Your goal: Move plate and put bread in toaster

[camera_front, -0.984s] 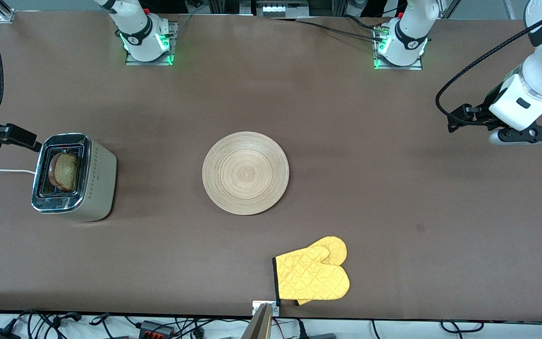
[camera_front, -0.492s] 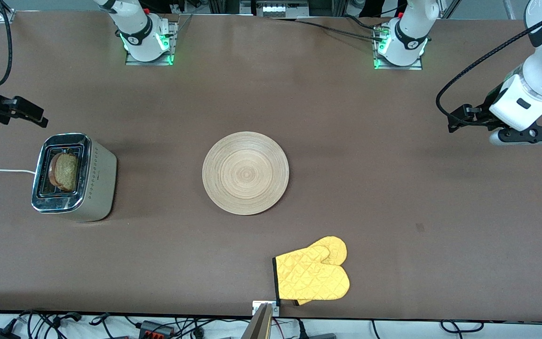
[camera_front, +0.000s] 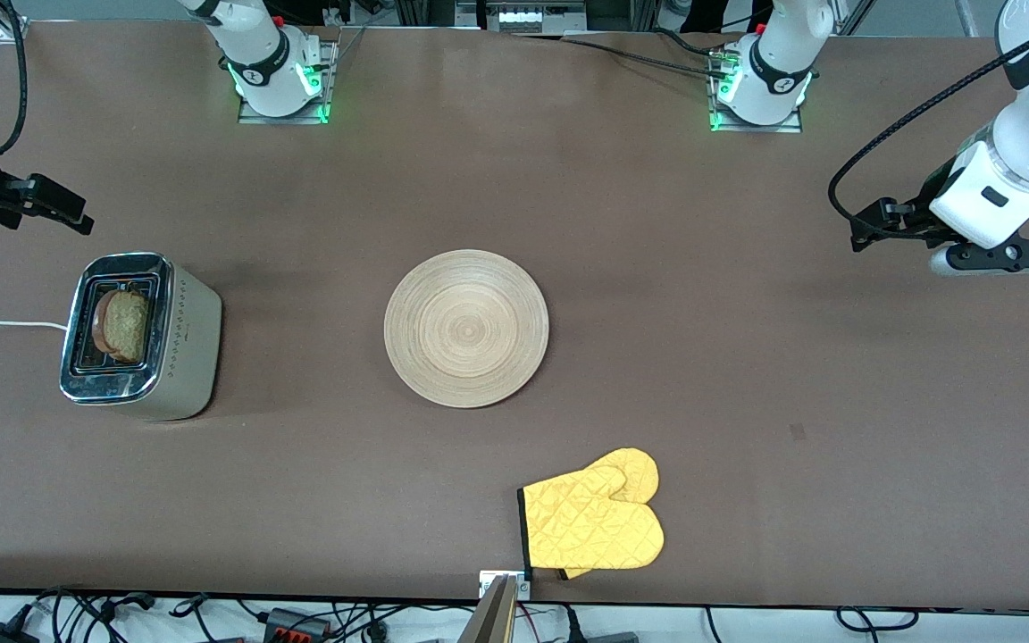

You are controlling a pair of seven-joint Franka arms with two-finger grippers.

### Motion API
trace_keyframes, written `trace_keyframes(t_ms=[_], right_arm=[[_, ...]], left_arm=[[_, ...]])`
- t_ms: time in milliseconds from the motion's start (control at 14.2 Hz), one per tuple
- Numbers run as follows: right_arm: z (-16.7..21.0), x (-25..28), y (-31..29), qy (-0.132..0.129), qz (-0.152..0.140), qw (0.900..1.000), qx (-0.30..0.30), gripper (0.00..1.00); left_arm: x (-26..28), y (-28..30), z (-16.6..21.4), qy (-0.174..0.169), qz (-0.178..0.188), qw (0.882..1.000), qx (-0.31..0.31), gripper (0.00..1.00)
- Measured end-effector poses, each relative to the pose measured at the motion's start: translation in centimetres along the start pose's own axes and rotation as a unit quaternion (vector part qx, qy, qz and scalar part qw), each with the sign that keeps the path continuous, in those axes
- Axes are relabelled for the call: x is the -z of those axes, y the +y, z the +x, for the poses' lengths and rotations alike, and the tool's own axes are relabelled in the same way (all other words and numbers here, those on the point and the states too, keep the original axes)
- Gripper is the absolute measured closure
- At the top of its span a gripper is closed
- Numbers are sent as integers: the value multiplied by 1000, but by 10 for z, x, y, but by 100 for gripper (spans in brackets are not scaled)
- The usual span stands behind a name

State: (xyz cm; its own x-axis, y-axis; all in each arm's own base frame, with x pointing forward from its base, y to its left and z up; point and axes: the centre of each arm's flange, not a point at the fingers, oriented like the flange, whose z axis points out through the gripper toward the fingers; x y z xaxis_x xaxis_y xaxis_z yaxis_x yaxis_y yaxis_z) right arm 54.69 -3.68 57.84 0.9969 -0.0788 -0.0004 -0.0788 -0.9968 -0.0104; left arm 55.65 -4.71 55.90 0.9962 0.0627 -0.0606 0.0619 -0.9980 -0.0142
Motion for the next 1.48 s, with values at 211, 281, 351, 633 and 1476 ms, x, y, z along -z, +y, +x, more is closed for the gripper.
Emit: trace_keyframes(t_ms=[211, 281, 351, 633, 1476], right_arm=[[0, 0, 0, 2, 0, 1000, 0, 0], [1, 1, 0, 2, 0, 1000, 0, 0], [1, 2, 0, 3, 0, 1000, 0, 0], [1, 3, 1, 5, 0, 1000, -1, 0], [-1, 2, 3, -4, -1, 1000, -3, 0]], left_arm=[[0, -2, 0, 0, 0, 1000, 1, 0], [0, -2, 0, 0, 0, 1000, 1, 0], [0, -2, 0, 0, 0, 1000, 1, 0], [0, -2, 0, 0, 0, 1000, 2, 0], [-2, -3, 1, -2, 0, 1000, 3, 0]])
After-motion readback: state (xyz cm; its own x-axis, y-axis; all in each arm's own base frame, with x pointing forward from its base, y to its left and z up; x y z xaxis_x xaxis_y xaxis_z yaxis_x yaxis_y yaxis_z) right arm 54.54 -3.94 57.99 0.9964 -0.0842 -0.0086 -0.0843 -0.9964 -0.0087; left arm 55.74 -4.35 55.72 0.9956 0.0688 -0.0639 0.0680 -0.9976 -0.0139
